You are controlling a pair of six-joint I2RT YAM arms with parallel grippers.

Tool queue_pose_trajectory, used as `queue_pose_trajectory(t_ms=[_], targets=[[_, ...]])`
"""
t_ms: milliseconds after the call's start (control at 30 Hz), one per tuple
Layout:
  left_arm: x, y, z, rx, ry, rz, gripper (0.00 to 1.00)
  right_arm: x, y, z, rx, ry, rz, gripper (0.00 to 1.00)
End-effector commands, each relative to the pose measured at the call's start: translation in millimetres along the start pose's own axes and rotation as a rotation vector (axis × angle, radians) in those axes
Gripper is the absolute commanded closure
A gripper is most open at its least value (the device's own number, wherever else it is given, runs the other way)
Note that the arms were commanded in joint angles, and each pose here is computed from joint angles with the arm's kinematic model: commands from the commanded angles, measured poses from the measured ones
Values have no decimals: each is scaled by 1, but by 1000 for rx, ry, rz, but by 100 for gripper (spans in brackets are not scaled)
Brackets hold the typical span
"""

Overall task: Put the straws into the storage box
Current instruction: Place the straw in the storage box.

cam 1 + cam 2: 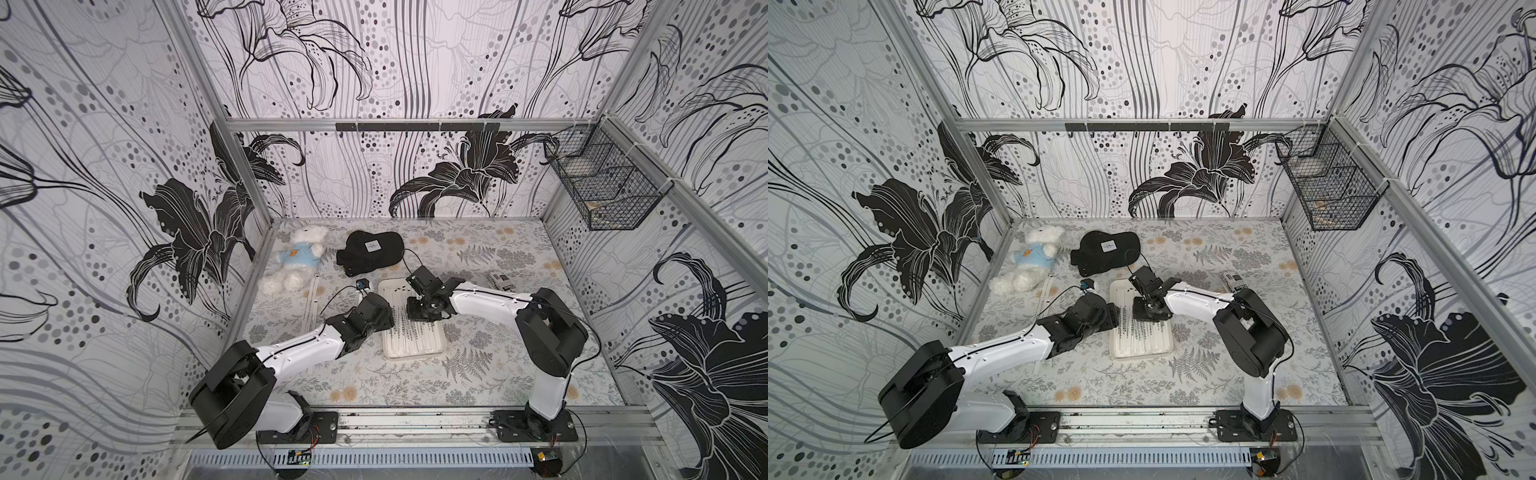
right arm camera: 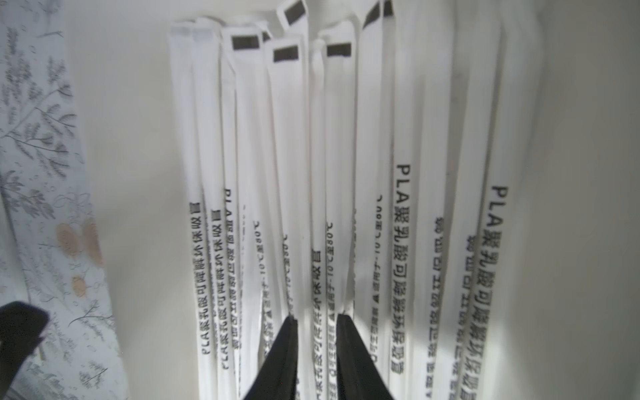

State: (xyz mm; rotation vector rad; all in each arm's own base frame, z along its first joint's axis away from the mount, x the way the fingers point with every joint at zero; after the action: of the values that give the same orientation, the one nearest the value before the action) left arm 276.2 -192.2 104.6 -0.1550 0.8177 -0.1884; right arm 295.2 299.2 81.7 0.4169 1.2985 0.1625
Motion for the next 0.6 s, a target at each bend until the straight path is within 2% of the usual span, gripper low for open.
queue_pose_trajectory(t_ms=[0, 67, 167, 267, 367, 500, 567], targets=[[-2, 1, 5, 5, -23, -4, 33, -43, -3, 19, -42, -76, -6, 75], [-3, 2, 6, 20, -23, -3, 32, -54, -32, 31, -54, -103, -50, 74], [-4, -1, 7, 46, -25, -22, 31, -64, -89, 48, -36, -80, -80, 68], [-3, -5, 8, 52, -31, -47, 31, -69, -134, 60, -5, -76, -122, 57], [-2, -9, 9, 47, -32, -69, 31, -65, -155, 72, 46, -91, -132, 50], [1, -14, 10, 45, -25, -84, 31, -52, -163, 88, 108, -108, -106, 47], [1, -14, 10, 48, -21, -83, 31, -37, -168, 87, 127, -76, -110, 47]])
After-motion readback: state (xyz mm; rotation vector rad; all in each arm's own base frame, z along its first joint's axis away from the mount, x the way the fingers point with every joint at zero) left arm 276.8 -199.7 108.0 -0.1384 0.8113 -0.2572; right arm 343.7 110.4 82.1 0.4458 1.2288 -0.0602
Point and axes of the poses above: each gripper's point midway between its finger pads, its own x axis out along the fingers, its own y axis along the line the jaws close on, z = x × y, the point moved 3 cm from there along -x, back along the fingers, and after that the axes turned 14 degrees about x, right-handed, at the moved point
